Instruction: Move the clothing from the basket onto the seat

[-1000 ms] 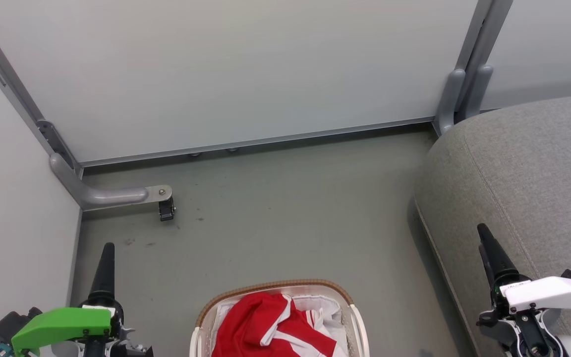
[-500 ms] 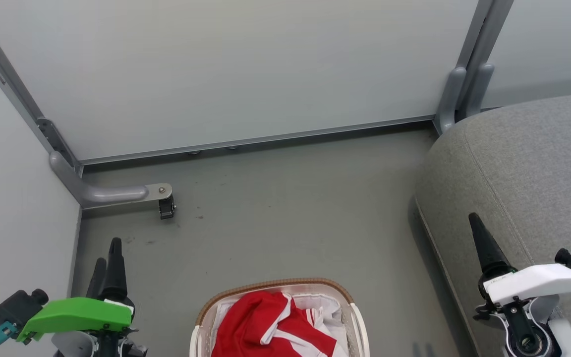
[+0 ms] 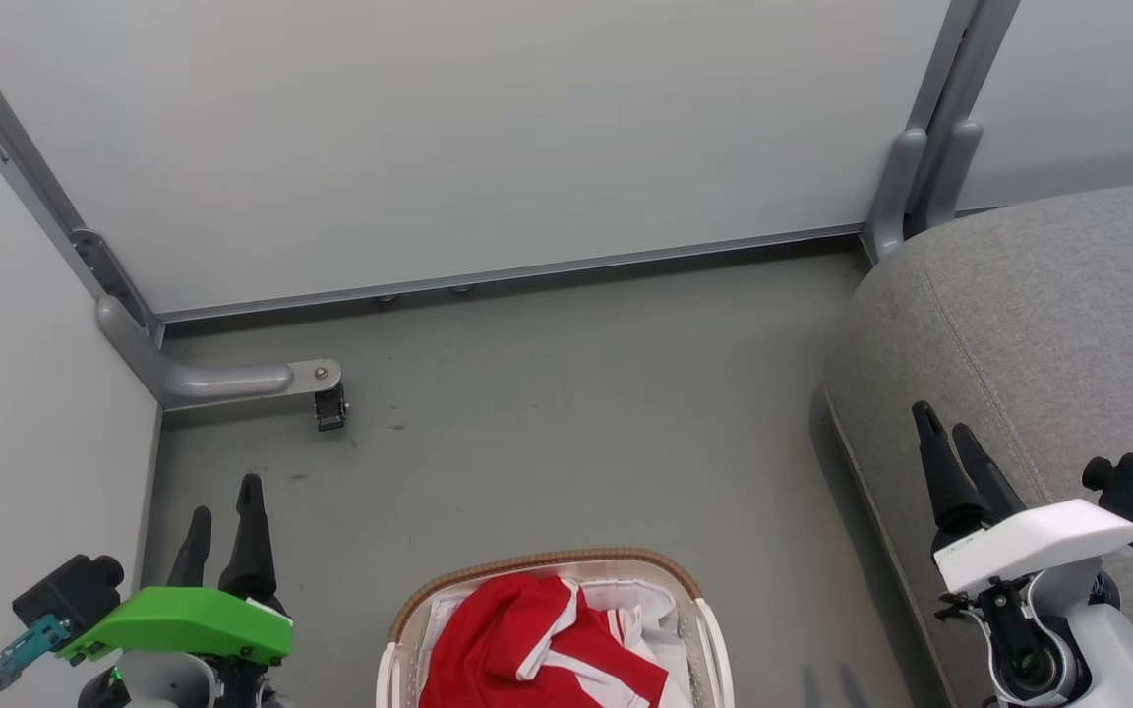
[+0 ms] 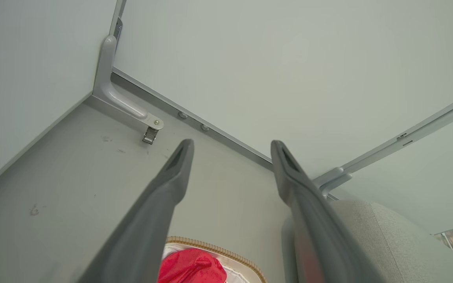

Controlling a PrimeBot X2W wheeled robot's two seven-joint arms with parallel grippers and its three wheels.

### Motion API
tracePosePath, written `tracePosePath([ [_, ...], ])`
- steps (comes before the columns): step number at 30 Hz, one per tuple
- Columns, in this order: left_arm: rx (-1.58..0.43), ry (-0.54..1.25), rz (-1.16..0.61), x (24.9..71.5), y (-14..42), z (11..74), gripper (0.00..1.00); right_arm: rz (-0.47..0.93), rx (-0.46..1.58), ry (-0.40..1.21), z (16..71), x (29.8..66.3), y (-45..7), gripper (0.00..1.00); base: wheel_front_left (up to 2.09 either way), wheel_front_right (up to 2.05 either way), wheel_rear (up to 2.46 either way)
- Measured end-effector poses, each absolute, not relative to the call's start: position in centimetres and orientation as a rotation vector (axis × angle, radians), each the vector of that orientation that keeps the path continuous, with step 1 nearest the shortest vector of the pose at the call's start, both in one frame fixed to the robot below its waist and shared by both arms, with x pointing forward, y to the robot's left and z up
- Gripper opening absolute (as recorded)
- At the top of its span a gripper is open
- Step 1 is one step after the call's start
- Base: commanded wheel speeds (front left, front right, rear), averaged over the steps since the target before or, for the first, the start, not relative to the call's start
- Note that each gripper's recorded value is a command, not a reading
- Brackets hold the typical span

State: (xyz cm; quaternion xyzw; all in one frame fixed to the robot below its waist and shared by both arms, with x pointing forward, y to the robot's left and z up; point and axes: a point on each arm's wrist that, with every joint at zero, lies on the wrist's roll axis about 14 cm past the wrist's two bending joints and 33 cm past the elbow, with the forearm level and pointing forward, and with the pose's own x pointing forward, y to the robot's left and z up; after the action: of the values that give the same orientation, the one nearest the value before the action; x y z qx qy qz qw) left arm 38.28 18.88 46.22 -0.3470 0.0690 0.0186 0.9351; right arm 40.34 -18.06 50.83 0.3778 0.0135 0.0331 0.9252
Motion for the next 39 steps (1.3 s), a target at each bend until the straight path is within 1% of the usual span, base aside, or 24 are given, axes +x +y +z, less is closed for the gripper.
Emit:
tracePosePath([
  [18,-0.440,0.133,0.007,38.4,18.5,46.4,1.00,0.084,0.547,-0.004,51.1,40.6,-17.8,1.00,0.00,0.00,0.00],
  [39,-0.236,0.111,-0.034,38.0,17.3,46.4,1.00,0.102,0.358,-0.022,50.7,40.0,-17.0,1.00,0.00,0.00,0.00],
])
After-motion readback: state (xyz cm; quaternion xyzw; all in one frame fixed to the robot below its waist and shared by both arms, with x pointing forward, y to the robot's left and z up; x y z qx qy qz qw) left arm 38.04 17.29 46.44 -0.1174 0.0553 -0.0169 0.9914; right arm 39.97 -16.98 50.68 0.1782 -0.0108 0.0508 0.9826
